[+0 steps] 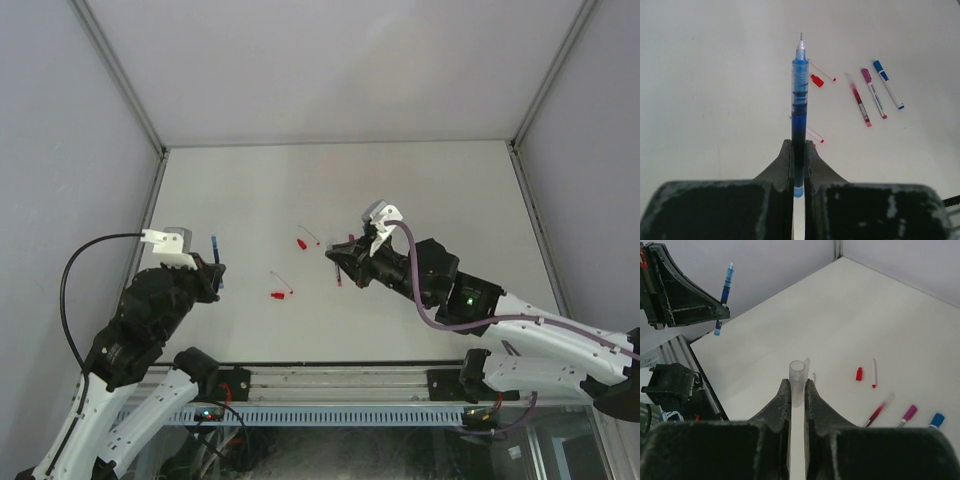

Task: Insert the pens into the pen caps
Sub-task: Pick up the pen cap from the center of the board, then place the pen cap at the center of the board.

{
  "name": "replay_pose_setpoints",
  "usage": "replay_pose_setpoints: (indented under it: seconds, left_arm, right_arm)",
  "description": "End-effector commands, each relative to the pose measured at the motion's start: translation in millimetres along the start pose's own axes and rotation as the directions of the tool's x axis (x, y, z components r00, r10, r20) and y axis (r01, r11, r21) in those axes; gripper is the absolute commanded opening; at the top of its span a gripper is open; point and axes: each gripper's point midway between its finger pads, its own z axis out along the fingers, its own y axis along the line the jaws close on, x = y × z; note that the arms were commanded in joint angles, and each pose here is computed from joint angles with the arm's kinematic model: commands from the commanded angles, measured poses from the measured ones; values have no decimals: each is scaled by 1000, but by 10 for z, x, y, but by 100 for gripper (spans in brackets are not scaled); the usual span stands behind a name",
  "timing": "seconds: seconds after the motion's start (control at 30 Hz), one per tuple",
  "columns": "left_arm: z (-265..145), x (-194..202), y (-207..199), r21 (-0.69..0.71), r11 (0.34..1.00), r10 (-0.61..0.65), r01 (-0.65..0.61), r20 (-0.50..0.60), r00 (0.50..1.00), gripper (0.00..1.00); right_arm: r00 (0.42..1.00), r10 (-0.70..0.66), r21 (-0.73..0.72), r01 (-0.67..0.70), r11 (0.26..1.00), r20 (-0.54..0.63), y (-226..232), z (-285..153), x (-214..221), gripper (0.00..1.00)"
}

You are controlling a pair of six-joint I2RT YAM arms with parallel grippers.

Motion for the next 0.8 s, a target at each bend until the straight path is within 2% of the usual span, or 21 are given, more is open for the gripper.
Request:
replay_pose_setpoints:
  seconds: [0.0,0.27,0.4,0.57,0.77]
  left_arm:
    - [69,-32,-14,4,1000,16,-16,17,1000,0]
    - [77,-23,-13,3,1000,17,-17,13,1000,0]
    - [78,-28,-24,8,1000,16,-16,14,1000,0]
    - [71,-28,-30,13,1000,18,-18,13,1000,0]
    - [1,-67,35,-9,1000,6,-5,52,999,0]
  right_arm:
    - [998,69,30,-68,997,-10,2,-28,-92,0]
    - [999,-4,-32,2,999,-50,84,-12,12,0]
    - [978,-150,-96,137,986,-145,106,69,316,0]
    - [846,-455,-277,384,881,-276,82,199,964,0]
    - [653,-657,-485,466,740,-375,39,293,1730,0]
